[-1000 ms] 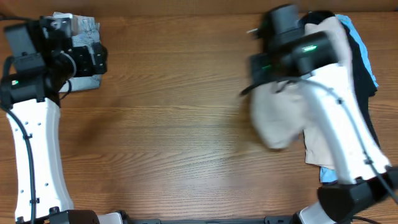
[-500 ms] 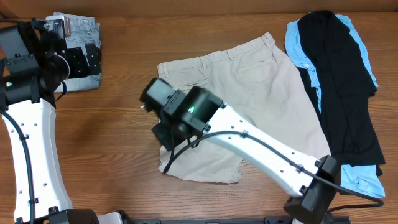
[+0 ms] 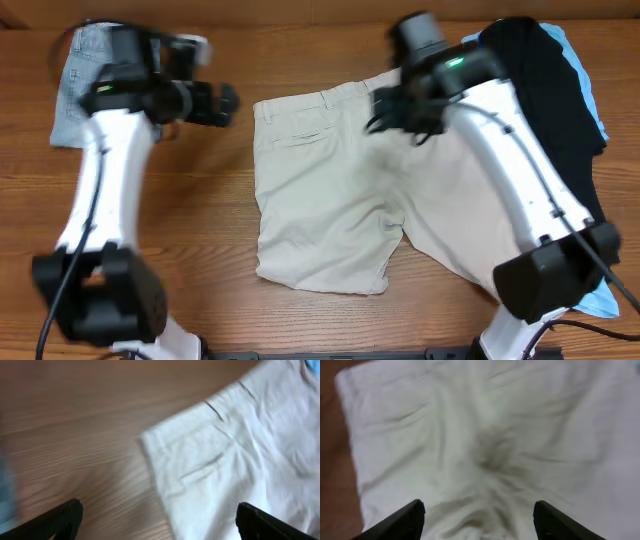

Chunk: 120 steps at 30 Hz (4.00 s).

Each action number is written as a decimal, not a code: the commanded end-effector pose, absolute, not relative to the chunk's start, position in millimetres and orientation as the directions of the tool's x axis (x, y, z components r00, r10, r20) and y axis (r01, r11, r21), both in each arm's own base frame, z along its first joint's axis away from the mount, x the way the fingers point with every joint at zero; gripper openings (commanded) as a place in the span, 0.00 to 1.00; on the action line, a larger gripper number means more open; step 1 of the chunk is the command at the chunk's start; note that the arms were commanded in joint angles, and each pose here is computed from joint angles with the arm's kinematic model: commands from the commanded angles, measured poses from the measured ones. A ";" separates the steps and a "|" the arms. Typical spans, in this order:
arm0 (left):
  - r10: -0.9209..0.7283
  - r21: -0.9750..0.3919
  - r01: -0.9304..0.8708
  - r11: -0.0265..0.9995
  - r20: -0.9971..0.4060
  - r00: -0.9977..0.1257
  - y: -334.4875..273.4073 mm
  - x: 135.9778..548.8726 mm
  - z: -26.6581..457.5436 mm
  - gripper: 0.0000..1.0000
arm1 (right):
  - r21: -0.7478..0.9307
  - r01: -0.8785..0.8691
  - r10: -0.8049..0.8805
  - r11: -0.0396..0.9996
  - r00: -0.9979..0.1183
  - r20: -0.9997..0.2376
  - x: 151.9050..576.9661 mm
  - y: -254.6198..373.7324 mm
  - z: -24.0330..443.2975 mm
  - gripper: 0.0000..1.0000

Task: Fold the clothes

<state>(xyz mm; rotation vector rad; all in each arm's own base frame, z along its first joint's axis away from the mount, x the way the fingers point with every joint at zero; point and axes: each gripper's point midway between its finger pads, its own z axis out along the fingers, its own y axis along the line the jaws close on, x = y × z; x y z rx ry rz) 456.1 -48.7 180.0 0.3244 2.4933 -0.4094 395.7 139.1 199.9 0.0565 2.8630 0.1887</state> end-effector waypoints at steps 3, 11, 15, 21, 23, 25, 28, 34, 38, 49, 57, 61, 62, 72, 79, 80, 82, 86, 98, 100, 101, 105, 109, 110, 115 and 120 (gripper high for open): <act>0.342 -0.200 0.525 0.827 -0.562 -0.753 -122.6 459.1 140.1 1.00 | 0.145 0.138 0.177 0.980 -0.934 -0.310 404.9 90.0 218.2 0.74; 0.490 -0.128 0.601 0.789 -0.460 -0.741 -178.6 451.7 75.5 1.00 | 0.121 0.171 0.198 0.978 -0.944 -0.263 401.4 72.1 194.5 0.74; 0.530 -0.086 0.613 0.785 -0.417 -0.738 -188.1 450.1 50.4 1.00 | 0.121 0.172 0.199 0.978 -0.945 -0.261 403.4 72.5 183.3 0.72; 0.543 -0.052 0.615 0.787 -0.416 -0.730 -193.1 459.2 29.3 1.00 | 0.120 0.173 0.199 0.978 -0.946 -0.256 403.9 72.6 173.0 0.73; 0.534 -0.025 0.593 0.805 -0.405 -0.742 -186.4 464.2 21.3 1.00 | 0.118 0.173 0.199 0.978 -0.947 -0.253 403.2 72.5 172.6 0.72; 0.529 -0.007 0.577 0.817 -0.389 -0.754 -178.7 467.7 11.2 1.00 | 0.119 0.173 0.199 0.978 -0.946 -0.255 403.7 72.5 172.6 0.72; 0.519 0.005 0.553 0.833 -0.351 -0.779 -165.0 469.4 -9.4 1.00 | 0.121 0.172 0.199 0.978 -0.945 -0.261 405.2 72.8 173.1 0.72; 0.345 0.013 0.354 0.935 -0.269 -0.899 -102.1 476.0 -46.0 1.00 | 0.122 0.172 0.199 0.978 -0.944 -0.265 406.2 72.9 173.4 0.72; 0.183 0.006 0.186 0.983 -0.203 -0.962 -45.7 469.3 -53.4 1.00 | 0.127 0.170 0.200 0.977 -0.940 -0.276 409.0 73.5 174.3 0.73; -0.192 -0.038 -0.195 0.980 0.064 -0.979 70.3 400.8 -56.1 1.00 | 0.210 0.144 0.195 0.967 -0.949 -0.248 412.8 90.7 145.0 0.72; -0.182 -0.138 -0.193 0.972 0.087 -0.979 51.3 414.5 -18.0 1.00 | 0.343 0.087 0.132 0.935 -0.985 -0.111 382.0 123.7 115.2 0.72; -0.136 -0.139 -0.140 0.980 0.036 -0.990 36.5 437.7 22.9 1.00 | 0.344 0.032 0.056 0.938 -0.997 -0.059 362.2 138.3 113.5 0.72; -0.128 -0.139 -0.129 0.982 0.020 -0.992 33.3 442.7 32.9 1.00 | 0.344 0.014 0.030 0.939 -0.999 -0.041 355.0 142.8 113.1 0.73; -0.069 -0.135 -0.041 0.990 -0.211 -0.975 10.7 490.1 143.7 1.00 | 0.352 -0.208 -0.268 0.913 -0.954 0.133 268.5 204.7 105.2 0.72; -0.027 -0.125 0.005 0.992 -0.252 -0.967 7.1 496.2 154.9 1.00 | 0.388 -0.305 -0.410 0.870 -0.884 0.224 202.2 234.7 57.3 0.60; -0.015 -0.123 0.017 0.992 -0.253 -0.967 6.0 496.1 155.1 1.00 | 0.392 -0.313 -0.420 0.865 -0.879 0.227 196.3 235.9 50.0 0.58; 0.006 -0.118 0.037 0.992 -0.257 -0.966 4.2 496.6 155.0 1.00 | 0.389 -0.316 -0.424 0.865 -0.876 0.231 188.9 236.0 38.3 0.51; 0.019 -0.108 0.049 0.993 -0.262 -0.965 2.6 497.9 155.1 1.00 | 0.389 -0.314 -0.421 0.866 -0.878 0.227 185.8 235.7 29.1 0.23; 0.042 -0.103 0.072 0.992 -0.270 -0.962 0.0 499.4 155.4 1.00 | 0.240 -0.141 -0.207 0.961 -0.939 0.275 218.6 159.9 33.1 0.04; 0.061 -0.099 0.091 0.991 -0.274 -0.960 -2.0 500.0 155.6 1.00 | 0.238 -0.109 -0.176 0.965 -0.943 0.283 224.4 144.5 33.6 0.04; 0.073 -0.096 0.103 0.990 -0.275 -0.959 -3.7 500.1 155.5 1.00 | 0.232 -0.087 -0.154 0.969 -0.945 0.290 226.4 136.8 33.9 0.04; 0.108 -0.089 0.138 0.986 -0.285 -0.952 -11.3 502.0 156.1 1.00 | 0.161 0.009 -0.043 0.987 -0.948 0.315 233.1 97.5 33.5 0.04; 0.162 -0.080 0.194 0.978 -0.297 -0.941 -25.2 503.8 156.7 1.00 | 0.144 0.091 0.038 0.985 -0.942 0.332 236.6 67.4 34.6 0.04; 0.176 -0.077 0.208 0.975 -0.300 -0.938 -29.0 504.1 156.8 1.00 | 0.139 0.117 0.065 0.983 -0.941 0.333 238.0 59.7 34.6 0.04; 0.272 -0.059 0.305 0.951 -0.315 -0.909 -53.8 505.5 156.3 1.00 | 0.163 0.234 0.177 0.958 -0.936 0.304 253.5 27.5 39.3 0.27; 0.402 -0.038 0.433 0.901 -0.308 -0.863 -87.2 505.9 142.0 1.00 | 0.190 0.327 0.284 0.926 -0.933 0.221 282.4 -3.4 65.7 0.49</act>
